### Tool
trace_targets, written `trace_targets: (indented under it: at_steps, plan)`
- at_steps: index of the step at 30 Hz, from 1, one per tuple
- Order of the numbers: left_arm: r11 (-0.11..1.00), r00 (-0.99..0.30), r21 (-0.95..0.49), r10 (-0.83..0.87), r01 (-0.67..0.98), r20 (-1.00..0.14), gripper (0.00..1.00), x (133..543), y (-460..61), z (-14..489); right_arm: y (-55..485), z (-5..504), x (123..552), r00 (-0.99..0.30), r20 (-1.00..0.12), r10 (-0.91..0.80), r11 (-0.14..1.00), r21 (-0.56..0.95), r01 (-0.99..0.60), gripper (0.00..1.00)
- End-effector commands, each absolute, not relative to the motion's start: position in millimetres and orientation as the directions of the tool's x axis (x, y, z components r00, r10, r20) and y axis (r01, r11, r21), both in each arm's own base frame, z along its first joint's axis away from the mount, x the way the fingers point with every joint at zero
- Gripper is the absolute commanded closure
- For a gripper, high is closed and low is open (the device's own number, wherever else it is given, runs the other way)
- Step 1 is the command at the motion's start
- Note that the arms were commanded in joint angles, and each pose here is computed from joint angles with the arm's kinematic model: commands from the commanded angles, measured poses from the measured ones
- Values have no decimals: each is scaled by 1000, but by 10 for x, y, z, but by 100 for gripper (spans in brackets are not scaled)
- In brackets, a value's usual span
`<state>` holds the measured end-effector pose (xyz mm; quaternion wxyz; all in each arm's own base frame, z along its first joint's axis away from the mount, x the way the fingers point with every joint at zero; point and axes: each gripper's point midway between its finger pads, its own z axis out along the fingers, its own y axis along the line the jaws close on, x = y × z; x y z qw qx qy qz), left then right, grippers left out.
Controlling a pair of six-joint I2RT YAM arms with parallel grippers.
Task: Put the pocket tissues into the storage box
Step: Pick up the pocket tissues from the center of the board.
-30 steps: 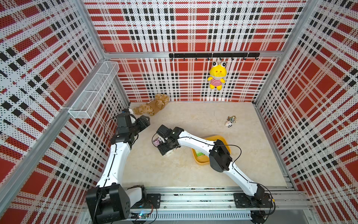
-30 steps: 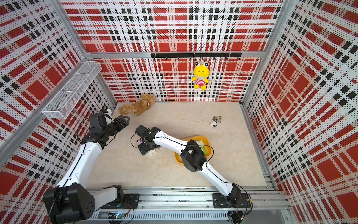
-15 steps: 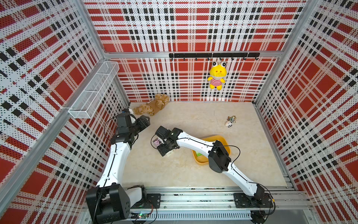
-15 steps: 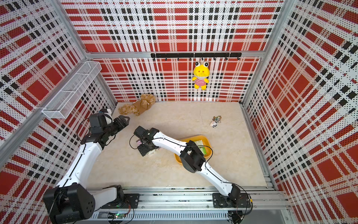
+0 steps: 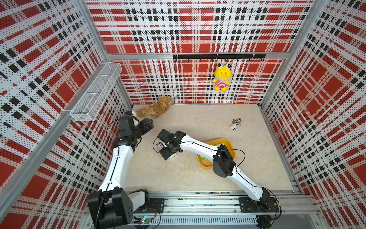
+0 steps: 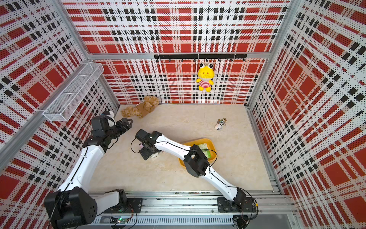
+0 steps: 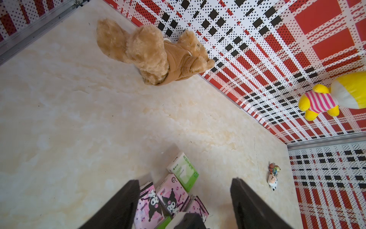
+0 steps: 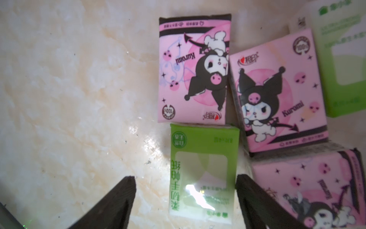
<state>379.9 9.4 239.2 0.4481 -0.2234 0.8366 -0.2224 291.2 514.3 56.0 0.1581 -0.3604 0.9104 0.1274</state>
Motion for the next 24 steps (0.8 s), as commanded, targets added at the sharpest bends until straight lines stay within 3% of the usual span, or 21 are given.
trace_targets:
  at_steps: [1,13,22,24]
  plan:
    - [812,-503,-558,-559,-171,-659,21,3781,106,2368,5154,456,2872,-685,-361,-633,702,105,-704,13]
    - [810,-503,-560,-563,-175,-656,21,3784,109,2359,5075,338,2912,-698,-333,-634,722,70,-689,13]
    - [811,-506,-557,-560,-176,-656,21,3780,106,2345,5075,330,2909,-697,-331,-637,720,69,-691,35]
    - [811,-507,-557,-560,-177,-655,21,3777,106,2339,5085,328,2897,-695,-330,-639,716,75,-694,35]
